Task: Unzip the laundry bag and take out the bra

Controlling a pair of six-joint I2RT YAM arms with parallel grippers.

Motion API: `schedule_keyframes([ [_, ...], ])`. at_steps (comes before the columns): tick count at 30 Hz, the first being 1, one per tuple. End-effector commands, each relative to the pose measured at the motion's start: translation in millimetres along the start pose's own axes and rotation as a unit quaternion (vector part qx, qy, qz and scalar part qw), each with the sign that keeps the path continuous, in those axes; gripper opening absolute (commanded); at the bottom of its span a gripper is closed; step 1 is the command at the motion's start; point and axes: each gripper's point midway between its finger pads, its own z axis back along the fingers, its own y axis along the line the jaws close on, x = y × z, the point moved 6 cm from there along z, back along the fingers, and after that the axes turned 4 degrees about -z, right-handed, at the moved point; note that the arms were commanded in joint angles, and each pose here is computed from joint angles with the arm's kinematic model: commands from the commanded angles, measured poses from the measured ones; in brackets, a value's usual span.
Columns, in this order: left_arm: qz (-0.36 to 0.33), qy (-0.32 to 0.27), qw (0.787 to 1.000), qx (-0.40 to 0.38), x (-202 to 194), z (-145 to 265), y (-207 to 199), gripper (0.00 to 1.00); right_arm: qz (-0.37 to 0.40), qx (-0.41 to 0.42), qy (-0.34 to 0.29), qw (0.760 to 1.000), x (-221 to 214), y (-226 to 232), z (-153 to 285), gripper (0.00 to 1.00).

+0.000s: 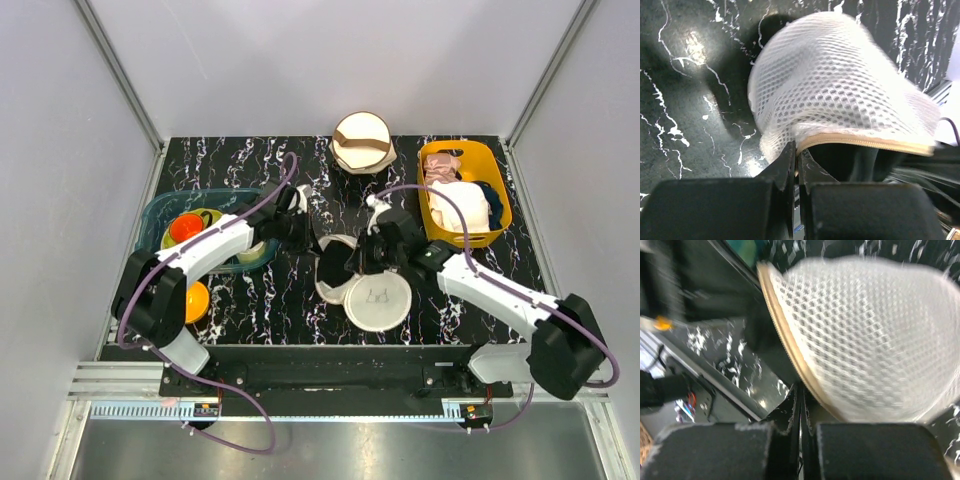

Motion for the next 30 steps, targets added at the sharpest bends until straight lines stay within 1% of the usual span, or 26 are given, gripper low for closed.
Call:
schedule_keyframes([
  [1, -0.039, -0.068, 0.995, -0.063, 31.2, 36.9, -41.3, 0.0, 0.013, 0.068, 0.05, 0.996, -23.0, 4.7, -4.7, 0.0],
  [2, -0.039, -0.068, 0.995, -0.059, 31.8, 35.6, -40.0, 0.0, 0.02, 0.087, 0.054, 0.995, -24.7, 8.9, -1.4, 0.0],
  [4, -0.04, -0.064, 0.996, -0.048, 31.7, 31.5, -35.6, 0.0, 0.041, 0.12, 0.033, 0.991, -17.6, 19.7, 11.6, 0.0],
  [6, -0.033, -0.048, 0.998, -0.038, 29.2, 19.4, -27.6, 0.0, 0.061, 0.149, 0.008, 0.987, -9.1, 31.2, 28.1, 0.0],
  [8, -0.028, -0.036, 0.998, -0.034, 26.5, 10.9, -22.1, 0.0, 0.077, 0.164, -0.013, 0.983, -1.4, 38.9, 39.3, 0.0],
  [13, -0.017, -0.019, 0.999, -0.03, 18.0, -3.9, -11.5, 0.0, 0.086, 0.188, -0.088, 0.974, 26.6, 61.5, 73.8, 0.0],
  [14, -0.015, -0.019, 0.999, -0.031, 16.8, -3.2, -10.8, 0.0, 0.084, 0.181, -0.107, 0.974, 32.4, 62.1, 77.5, 0.0],
  [15, -0.015, -0.021, 0.999, -0.033, 15.8, -3.9, -10.1, 0.0, 0.087, 0.189, -0.137, 0.969, 40.6, 67.9, 87.4, 0.0],
  [19, -0.012, -0.02, 0.999, -0.032, 9.3, -2.1, -7.4, 0.0, 0.062, 0.158, -0.234, 0.957, 73.8, 73.7, 106.2, 0.0],
  [20, -0.01, -0.02, 0.999, -0.033, 8.5, -1.3, -7.6, 0.0, 0.05, 0.132, -0.264, 0.954, 84.5, 71.1, 108.8, 0.0],
  [22, -0.011, -0.021, 0.999, -0.035, 7.0, 0.0, -8.4, 0.0, 0.041, 0.108, -0.301, 0.947, 102.2, 72.9, 114.5, 0.0],
  [23, -0.012, -0.026, 0.999, -0.036, 7.1, 3.8, -10.2, 0.0, 0.029, 0.074, -0.329, 0.941, 112.4, 67.0, 116.5, 0.0],
  [27, -0.017, -0.038, 0.998, -0.04, 6.1, 12.8, -13.7, 0.0, 0.009, -0.001, -0.39, 0.921, 149.9, 56.1, 131.9, 0.0],
  [29, -0.019, -0.041, 0.998, -0.041, 5.5, 16.2, -15.1, 0.0, 0.003, -0.021, -0.4, 0.916, 163.3, 47.9, 138.8, 0.0],
  [30, -0.02, -0.039, 0.998, -0.042, 4.4, 16.5, -15.1, 0.0, -0.003, -0.041, -0.415, 0.909, 179.4, 39.2, 145.7, 0.0],
])
